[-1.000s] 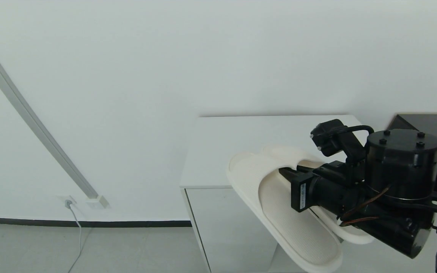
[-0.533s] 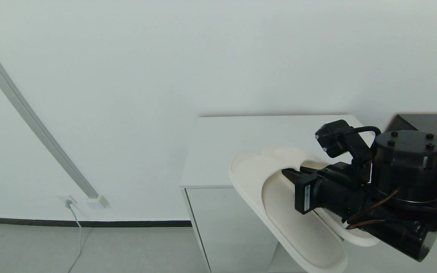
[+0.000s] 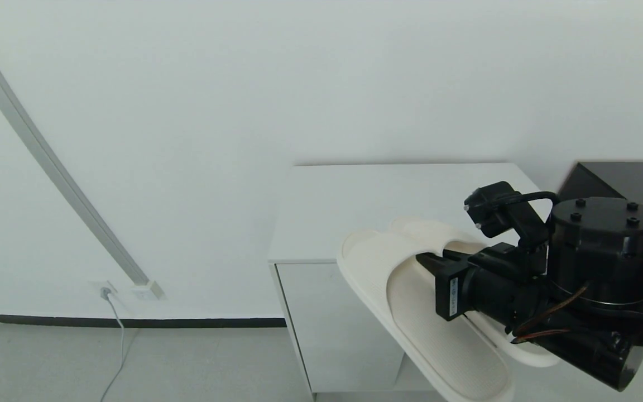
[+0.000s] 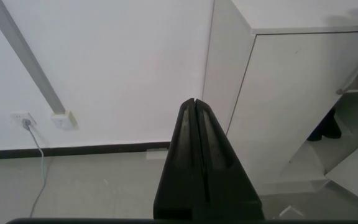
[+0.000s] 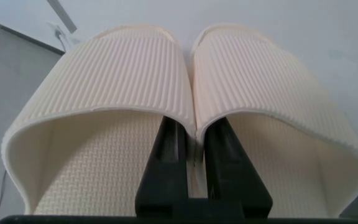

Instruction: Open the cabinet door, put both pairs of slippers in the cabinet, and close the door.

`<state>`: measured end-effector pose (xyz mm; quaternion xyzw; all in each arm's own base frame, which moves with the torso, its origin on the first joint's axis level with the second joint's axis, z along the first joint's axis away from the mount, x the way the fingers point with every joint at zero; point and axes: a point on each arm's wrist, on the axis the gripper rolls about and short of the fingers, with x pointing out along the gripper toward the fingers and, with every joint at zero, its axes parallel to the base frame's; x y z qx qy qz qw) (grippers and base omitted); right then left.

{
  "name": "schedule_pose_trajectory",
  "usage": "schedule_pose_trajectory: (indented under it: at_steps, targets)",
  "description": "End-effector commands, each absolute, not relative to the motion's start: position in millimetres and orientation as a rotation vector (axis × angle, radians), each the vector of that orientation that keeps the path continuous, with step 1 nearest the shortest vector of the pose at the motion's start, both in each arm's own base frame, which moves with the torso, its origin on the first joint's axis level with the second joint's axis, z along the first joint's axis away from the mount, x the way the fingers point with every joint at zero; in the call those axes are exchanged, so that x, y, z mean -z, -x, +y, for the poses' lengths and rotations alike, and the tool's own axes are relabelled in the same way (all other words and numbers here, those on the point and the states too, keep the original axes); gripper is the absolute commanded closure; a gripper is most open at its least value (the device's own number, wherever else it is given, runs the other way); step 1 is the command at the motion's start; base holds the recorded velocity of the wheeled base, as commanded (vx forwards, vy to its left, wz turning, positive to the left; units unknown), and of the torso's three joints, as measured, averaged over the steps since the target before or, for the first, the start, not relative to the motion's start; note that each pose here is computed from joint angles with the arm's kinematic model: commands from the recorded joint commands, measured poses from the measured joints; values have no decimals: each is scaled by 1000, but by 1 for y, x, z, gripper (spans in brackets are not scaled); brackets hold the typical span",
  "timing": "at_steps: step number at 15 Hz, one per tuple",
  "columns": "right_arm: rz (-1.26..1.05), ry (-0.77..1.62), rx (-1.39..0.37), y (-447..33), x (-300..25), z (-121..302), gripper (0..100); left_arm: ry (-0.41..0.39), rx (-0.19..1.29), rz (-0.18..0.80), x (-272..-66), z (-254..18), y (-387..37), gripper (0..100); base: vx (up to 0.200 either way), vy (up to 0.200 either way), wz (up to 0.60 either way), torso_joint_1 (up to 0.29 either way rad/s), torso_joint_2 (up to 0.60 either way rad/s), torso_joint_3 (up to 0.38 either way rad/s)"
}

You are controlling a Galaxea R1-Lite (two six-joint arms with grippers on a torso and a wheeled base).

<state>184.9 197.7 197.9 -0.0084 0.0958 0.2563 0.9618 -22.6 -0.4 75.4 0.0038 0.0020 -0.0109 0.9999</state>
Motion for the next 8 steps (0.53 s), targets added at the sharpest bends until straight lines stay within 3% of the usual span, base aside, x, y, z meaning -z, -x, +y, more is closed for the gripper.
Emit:
schedule_pose_trajectory:
  at_steps: [1,3,8]
  targets:
    - [197,18,-518,-185,-197,198,100,-8,21,5,-75,0,23,100,-200,0,0,-12,-7,2]
    - [198,20,-518,-186,-196,198,100,-8,21,5,-75,0,23,100,-200,0,0,0,-2,5]
    - [199,20,-520,-186,-196,198,100,-8,21,5,-75,0,23,100,0,0,0,0,0,0]
